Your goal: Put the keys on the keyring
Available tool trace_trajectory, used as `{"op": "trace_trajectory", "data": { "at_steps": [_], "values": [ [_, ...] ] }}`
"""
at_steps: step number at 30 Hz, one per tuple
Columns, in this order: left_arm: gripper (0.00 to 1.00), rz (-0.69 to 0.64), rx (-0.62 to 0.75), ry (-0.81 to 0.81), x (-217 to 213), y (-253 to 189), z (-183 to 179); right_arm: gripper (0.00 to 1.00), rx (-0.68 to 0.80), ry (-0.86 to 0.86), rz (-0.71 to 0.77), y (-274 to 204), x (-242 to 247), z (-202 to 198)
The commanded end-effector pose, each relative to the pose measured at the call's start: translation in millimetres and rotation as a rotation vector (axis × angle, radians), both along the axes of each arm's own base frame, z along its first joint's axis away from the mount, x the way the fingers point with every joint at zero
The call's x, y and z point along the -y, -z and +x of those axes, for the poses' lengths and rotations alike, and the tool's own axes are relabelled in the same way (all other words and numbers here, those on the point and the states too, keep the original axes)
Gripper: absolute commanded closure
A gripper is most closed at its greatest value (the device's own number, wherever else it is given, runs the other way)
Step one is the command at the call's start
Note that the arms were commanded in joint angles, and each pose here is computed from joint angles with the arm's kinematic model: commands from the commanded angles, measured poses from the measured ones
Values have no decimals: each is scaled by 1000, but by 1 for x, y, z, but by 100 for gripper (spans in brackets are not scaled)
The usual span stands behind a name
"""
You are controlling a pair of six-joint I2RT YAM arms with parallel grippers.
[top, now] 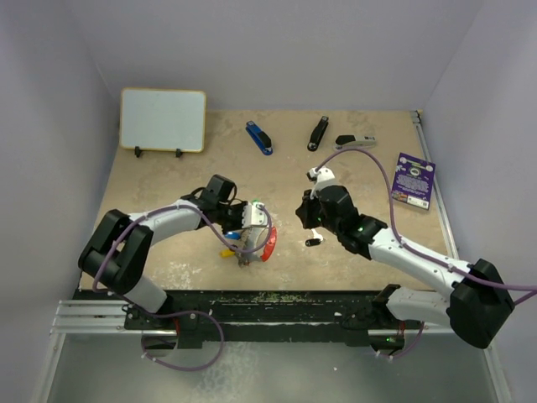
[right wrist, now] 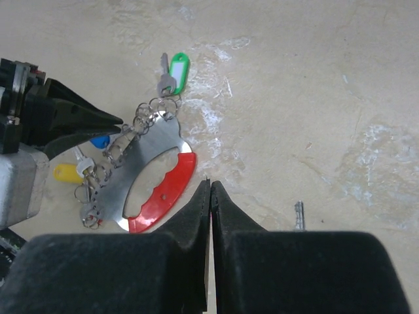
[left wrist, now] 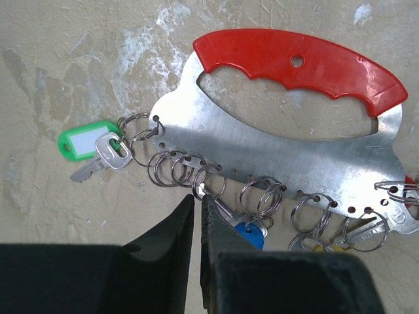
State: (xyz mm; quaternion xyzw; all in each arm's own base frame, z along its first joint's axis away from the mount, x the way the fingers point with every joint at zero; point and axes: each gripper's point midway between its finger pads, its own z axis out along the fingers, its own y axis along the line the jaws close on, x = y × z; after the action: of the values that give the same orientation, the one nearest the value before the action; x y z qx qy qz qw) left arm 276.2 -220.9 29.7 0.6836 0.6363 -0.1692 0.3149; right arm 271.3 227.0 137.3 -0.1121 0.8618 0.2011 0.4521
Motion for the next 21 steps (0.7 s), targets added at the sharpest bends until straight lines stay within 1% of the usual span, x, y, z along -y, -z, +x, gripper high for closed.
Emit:
{"op": "trace_trajectory", "data": {
  "at_steps": [1,8,10,12,15,17,19,20,21],
  "values": [
    [89,-55,23,36,4,-20,-7,100,63,-106,95,-21,-21,-3],
    [91,-66,-5,74,4,-19,-19,100,61,-142,107,-21,-25,-7],
    [92,-62,10,31,3,-25,-11,99,63,-197,121,-21,-33,-11],
    [92,-58,42,-6,1,-37,-2,96,107,-269,135,-26,-47,-8],
    [87,-94,111,-143,-13,-67,22,90,55,-382,148,-17,-72,-10],
    [82,-128,138,-240,-30,-89,39,83,-12,-425,124,-2,-86,-6],
    [75,-156,147,-317,-49,-108,50,76,-40,-450,114,5,-96,-1],
    [70,-159,139,-361,-60,-111,53,72,-43,-462,115,5,-101,1],
    [57,-163,138,-401,-70,-117,56,69,-43,-468,115,5,-106,4]
  ]
}}
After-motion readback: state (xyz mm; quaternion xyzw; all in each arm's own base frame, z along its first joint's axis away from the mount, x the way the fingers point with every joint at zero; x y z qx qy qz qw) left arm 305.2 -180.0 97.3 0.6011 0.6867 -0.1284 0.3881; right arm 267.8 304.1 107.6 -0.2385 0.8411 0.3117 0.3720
